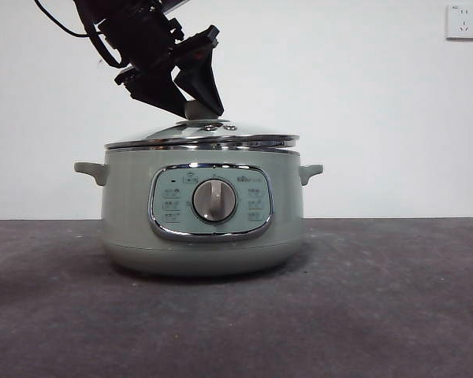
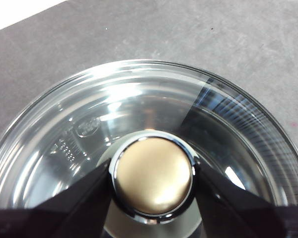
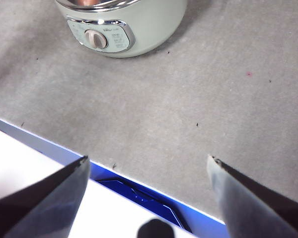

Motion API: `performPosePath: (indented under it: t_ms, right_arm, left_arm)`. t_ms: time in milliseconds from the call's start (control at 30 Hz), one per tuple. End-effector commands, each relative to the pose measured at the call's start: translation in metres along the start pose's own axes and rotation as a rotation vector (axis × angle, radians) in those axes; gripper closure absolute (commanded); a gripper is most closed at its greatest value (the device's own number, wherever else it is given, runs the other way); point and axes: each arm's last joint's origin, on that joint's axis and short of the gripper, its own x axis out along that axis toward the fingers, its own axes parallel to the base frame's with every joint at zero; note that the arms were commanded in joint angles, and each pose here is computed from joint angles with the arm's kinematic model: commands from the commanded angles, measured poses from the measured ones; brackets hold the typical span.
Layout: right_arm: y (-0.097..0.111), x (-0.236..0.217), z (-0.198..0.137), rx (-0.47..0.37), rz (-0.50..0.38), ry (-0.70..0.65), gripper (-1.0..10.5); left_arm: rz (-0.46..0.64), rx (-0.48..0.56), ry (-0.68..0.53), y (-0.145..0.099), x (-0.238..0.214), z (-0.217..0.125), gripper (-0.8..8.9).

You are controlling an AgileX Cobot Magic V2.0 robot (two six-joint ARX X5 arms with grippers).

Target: Pick up the egg,open the lid,put the egg in the pot,close the lid

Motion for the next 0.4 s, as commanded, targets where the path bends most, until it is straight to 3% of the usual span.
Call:
performPosePath:
  t_ms: [33,400]
  right_arm:
    - [0.0,0.002,-0.001,0.01,-0.003,0.0,5.4]
    - [0.0,0.002,-0.001,0.009,-0.004,0.001,5.4]
  left_arm:
    - [-0.006,0.03,-0.028,-0.001,-0.002,0.005,8.22]
    - [-0.028,0.001,0.119,0.001,0.031,-0.019,8.17]
